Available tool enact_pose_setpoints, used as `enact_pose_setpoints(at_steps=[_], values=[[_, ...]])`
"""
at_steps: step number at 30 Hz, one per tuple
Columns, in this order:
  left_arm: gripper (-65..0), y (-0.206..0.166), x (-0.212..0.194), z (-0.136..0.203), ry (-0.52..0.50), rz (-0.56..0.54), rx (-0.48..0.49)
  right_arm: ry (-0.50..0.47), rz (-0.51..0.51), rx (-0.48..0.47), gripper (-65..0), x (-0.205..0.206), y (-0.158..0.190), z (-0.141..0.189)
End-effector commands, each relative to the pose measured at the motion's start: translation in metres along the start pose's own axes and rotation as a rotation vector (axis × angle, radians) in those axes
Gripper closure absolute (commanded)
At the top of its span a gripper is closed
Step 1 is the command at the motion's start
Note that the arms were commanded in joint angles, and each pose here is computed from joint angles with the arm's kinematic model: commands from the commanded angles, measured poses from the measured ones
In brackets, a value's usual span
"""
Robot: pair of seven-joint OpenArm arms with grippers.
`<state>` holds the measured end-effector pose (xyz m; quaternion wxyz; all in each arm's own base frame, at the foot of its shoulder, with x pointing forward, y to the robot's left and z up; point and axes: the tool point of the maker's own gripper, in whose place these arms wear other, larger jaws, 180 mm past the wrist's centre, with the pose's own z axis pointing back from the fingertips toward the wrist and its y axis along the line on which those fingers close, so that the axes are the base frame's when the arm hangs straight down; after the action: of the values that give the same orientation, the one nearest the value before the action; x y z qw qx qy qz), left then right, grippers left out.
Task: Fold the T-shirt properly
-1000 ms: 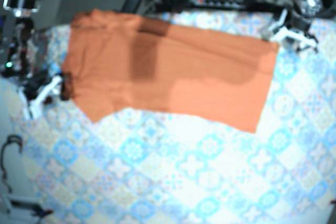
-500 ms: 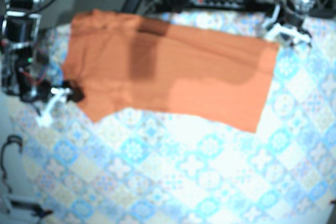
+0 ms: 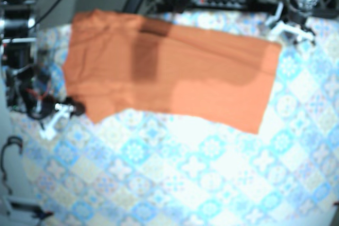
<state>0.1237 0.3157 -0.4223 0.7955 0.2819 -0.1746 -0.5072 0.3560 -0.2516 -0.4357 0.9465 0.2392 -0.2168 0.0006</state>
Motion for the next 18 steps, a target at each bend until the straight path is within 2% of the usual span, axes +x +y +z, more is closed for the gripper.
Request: enact_pose_setpoints(at_steps=[1, 9, 15, 18], values=[[-32.8, 0.008, -0.001, 0.003, -0.002, -0.012, 0.024, -0.048, 0.026, 0.004, -37.8, 0.02, 0.001, 0.008], [-32.8, 0.006, -0.001, 0.003, -0.002, -0.013, 0.02, -0.066, 0.018, -0.001, -37.8, 0.021, -0.001, 0.008], [-32.8, 0.006, -0.001, 0.003, -0.001, -0.013, 0.019, -0.061, -0.084, -0.033, -37.8, -0.005, -0.025, 0.002], [-32.8, 0.006, -0.001, 0.003, -0.001, -0.013, 0.019, -0.063, -0.104, -0.043, -37.8, -0.01, -0.031, 0.001]])
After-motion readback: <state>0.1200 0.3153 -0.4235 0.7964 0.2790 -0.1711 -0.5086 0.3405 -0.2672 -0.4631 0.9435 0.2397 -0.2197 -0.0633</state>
